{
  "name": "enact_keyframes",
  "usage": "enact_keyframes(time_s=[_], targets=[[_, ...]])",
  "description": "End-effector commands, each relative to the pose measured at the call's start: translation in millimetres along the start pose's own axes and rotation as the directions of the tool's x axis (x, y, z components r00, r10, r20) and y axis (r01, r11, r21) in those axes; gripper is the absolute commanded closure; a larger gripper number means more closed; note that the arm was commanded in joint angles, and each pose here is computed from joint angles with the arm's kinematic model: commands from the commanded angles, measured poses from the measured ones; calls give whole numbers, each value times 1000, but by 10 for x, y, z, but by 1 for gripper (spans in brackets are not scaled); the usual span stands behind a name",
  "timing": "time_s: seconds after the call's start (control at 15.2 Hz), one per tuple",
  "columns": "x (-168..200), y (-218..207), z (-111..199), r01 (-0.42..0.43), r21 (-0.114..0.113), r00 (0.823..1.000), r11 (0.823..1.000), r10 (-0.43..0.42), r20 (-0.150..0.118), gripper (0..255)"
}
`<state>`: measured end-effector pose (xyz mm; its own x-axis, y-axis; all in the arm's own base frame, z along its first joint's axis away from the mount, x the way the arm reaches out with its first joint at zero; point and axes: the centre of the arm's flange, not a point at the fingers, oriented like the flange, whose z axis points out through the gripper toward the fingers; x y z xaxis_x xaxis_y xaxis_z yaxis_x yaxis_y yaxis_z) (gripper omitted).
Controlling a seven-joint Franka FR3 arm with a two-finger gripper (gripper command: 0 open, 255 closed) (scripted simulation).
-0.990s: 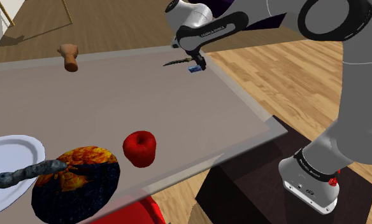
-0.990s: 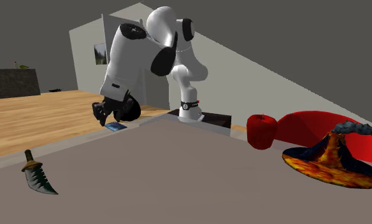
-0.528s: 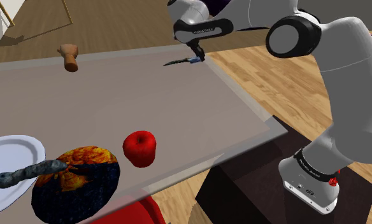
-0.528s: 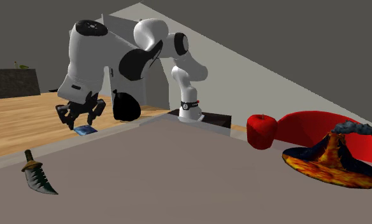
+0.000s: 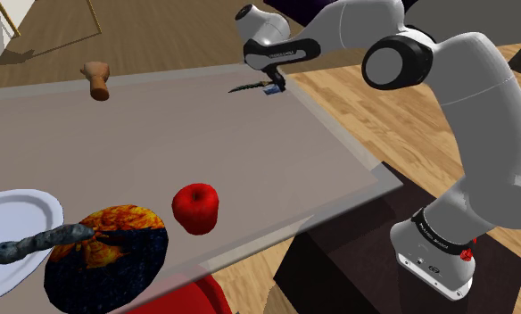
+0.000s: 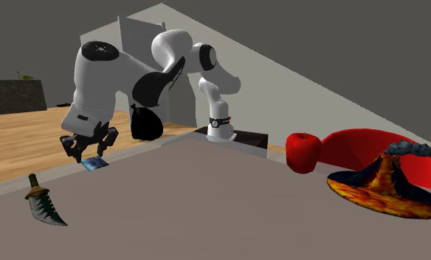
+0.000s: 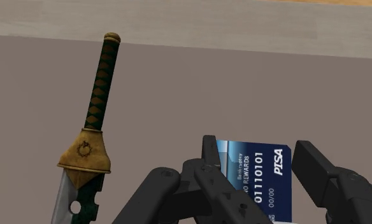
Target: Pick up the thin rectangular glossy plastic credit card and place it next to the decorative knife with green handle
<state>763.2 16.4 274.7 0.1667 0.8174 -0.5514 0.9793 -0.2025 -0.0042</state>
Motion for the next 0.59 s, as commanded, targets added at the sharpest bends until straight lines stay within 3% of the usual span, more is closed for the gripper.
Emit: enact_keyframes(time_s=[0.0, 0.53], targets=[[57, 6, 82, 0, 0, 1000, 1000, 0, 0, 255], [246, 8, 366, 0, 0, 1000, 1000, 0, 0, 255]])
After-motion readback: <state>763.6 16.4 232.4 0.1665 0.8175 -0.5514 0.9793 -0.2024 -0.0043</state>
